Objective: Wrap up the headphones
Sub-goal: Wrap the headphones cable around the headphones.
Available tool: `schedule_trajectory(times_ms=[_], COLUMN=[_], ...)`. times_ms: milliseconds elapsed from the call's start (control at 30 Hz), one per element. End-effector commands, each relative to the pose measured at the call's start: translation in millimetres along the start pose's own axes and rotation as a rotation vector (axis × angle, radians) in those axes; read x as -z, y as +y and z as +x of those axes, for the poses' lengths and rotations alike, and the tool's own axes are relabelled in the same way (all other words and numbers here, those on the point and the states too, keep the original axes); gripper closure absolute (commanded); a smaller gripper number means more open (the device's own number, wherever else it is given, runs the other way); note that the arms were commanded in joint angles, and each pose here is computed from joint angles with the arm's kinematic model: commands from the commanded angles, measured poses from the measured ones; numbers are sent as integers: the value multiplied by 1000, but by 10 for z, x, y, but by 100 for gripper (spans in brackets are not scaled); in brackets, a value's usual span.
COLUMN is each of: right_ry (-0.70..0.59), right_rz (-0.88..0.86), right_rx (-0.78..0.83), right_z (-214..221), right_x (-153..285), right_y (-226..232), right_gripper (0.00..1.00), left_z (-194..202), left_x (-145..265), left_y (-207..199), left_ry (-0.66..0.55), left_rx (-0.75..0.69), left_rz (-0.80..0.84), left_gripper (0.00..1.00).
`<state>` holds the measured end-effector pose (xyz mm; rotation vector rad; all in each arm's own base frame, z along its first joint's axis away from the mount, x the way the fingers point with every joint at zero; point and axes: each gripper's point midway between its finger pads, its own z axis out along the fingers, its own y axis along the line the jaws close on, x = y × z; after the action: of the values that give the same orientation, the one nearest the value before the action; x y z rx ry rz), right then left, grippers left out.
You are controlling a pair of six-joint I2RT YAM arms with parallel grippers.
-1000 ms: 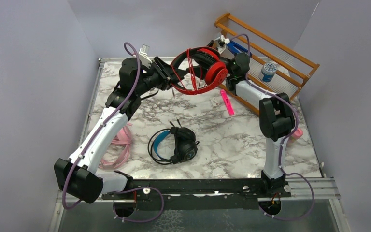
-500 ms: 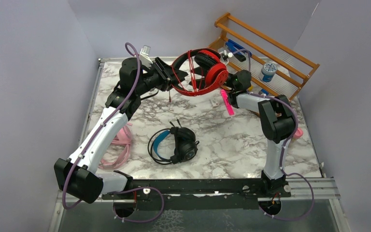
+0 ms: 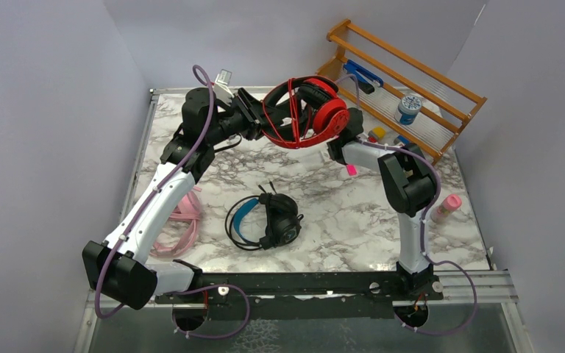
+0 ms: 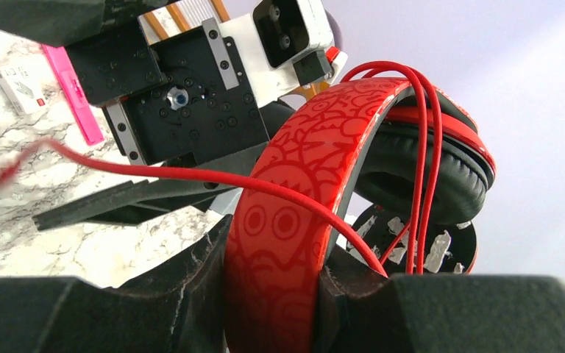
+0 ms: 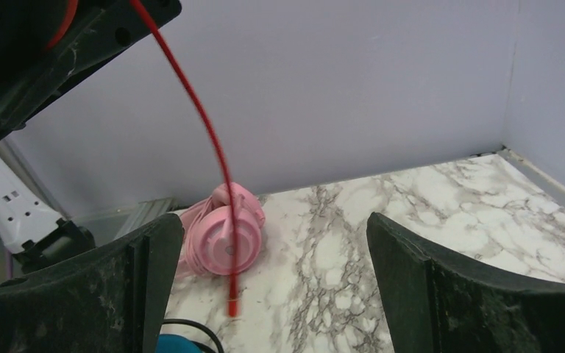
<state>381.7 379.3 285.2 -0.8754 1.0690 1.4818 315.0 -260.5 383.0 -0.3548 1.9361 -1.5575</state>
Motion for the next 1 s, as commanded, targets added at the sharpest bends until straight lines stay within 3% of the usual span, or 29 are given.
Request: schedule_trajectory(times_ms=[0,433,967], right_ry=[-43,-11,0], right_rz=[74,4,-38], right_rx=[71,61,0], right_z=[-94,57,195], right_x=[-14,-206,-251], right_y=[-193,-100,-26], right_gripper=[0,9,36], left_z=[41,63,67], left_x=[68,78,108], left_y=[-259,-310,-395], left_ry=[21,36,38], left_rx=[-9,-13,-25], left_rz=[76,95,115], left_gripper=[100,100,100])
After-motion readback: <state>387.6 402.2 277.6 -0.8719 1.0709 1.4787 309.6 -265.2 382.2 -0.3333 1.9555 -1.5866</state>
